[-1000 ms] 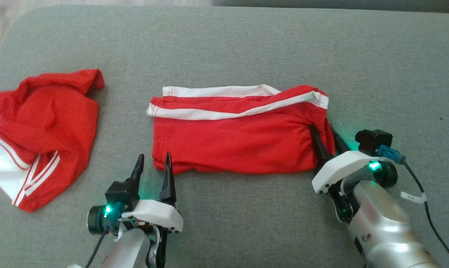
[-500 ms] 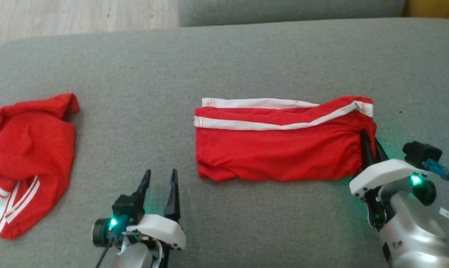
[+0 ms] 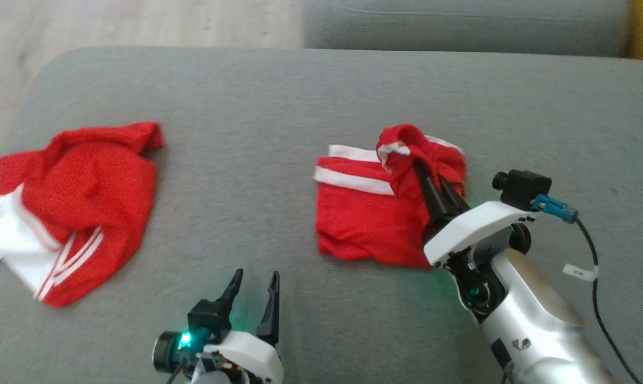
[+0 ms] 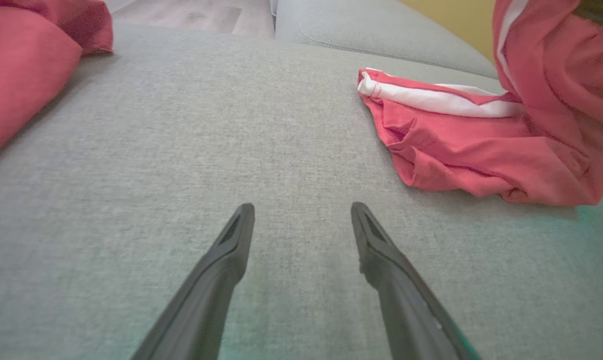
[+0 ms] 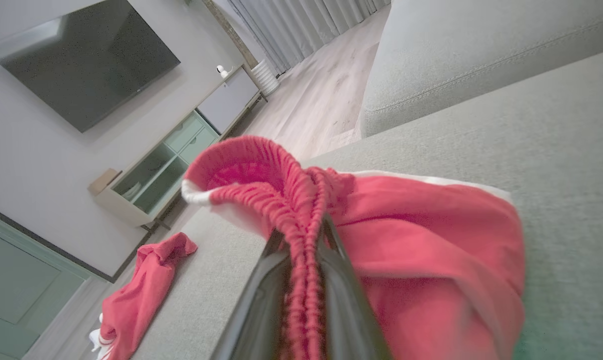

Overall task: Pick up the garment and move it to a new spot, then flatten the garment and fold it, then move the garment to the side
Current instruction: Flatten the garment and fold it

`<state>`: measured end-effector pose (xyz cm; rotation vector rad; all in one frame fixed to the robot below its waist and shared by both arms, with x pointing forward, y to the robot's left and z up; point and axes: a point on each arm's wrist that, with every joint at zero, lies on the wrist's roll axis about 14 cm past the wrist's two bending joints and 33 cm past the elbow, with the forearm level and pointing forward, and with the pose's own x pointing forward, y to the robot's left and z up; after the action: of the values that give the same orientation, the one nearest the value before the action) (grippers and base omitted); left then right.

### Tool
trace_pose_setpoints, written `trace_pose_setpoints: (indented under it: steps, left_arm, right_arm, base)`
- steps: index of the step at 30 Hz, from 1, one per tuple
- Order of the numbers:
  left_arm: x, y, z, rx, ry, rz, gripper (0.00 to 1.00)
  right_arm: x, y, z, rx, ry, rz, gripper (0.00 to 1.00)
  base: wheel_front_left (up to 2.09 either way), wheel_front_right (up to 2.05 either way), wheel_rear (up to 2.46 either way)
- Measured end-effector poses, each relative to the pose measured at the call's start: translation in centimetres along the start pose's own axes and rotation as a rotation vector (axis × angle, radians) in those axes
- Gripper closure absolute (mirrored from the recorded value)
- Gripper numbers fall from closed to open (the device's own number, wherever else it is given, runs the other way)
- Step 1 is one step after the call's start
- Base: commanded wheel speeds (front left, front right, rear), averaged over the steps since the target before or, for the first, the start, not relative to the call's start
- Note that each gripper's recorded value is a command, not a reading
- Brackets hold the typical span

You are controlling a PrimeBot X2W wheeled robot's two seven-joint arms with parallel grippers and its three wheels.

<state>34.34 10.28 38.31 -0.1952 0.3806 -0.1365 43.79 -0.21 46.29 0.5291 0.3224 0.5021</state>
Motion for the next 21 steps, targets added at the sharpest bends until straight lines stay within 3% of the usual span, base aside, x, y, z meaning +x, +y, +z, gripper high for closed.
trace_pose_setpoints:
  steps: [3, 4, 5, 14, 18, 21]
  left_arm:
    - [-0.9, 1.2, -0.2, -0.012, -0.001, 0.041, 0.0]
    - [-1.2, 1.7, -0.3, -0.017, -0.001, 0.057, 0.0]
    - [-1.5, 2.2, -0.4, -0.021, -0.002, 0.075, 0.0]
    - [-2.4, 4.8, -0.9, -0.039, 0.01, 0.171, 0.0]
    - [-1.3, 3.9, 0.3, -0.028, -0.022, 0.137, 0.0]
    - [-0.3, 2.9, 1.5, -0.003, -0.052, 0.103, 0.0]
  right_arm:
    - [1.1, 0.8, -1.9, -0.02, 0.06, 0.024, 1.0]
    - [1.4, 1.0, -2.5, -0.034, 0.079, 0.029, 0.82]
    - [1.8, 1.1, -3.1, -0.048, 0.098, 0.034, 0.0]
    - [3.5, 5.1, -4.2, -0.029, 0.083, 0.152, 0.0]
    - [2.7, 2.3, -2.7, -0.065, 0.025, 0.077, 0.0]
    - [1.5, -1.6, -0.5, -0.108, -0.032, -0.032, 0.0]
  base:
    - [0.0, 0.0, 0.0]
    - [0.0, 0.0, 0.0]
    - [0.0, 0.0, 0.0]
    - [0.0, 0.0, 0.0]
    - [0.0, 0.0, 0.0]
    - [0.0, 0.0, 0.0]
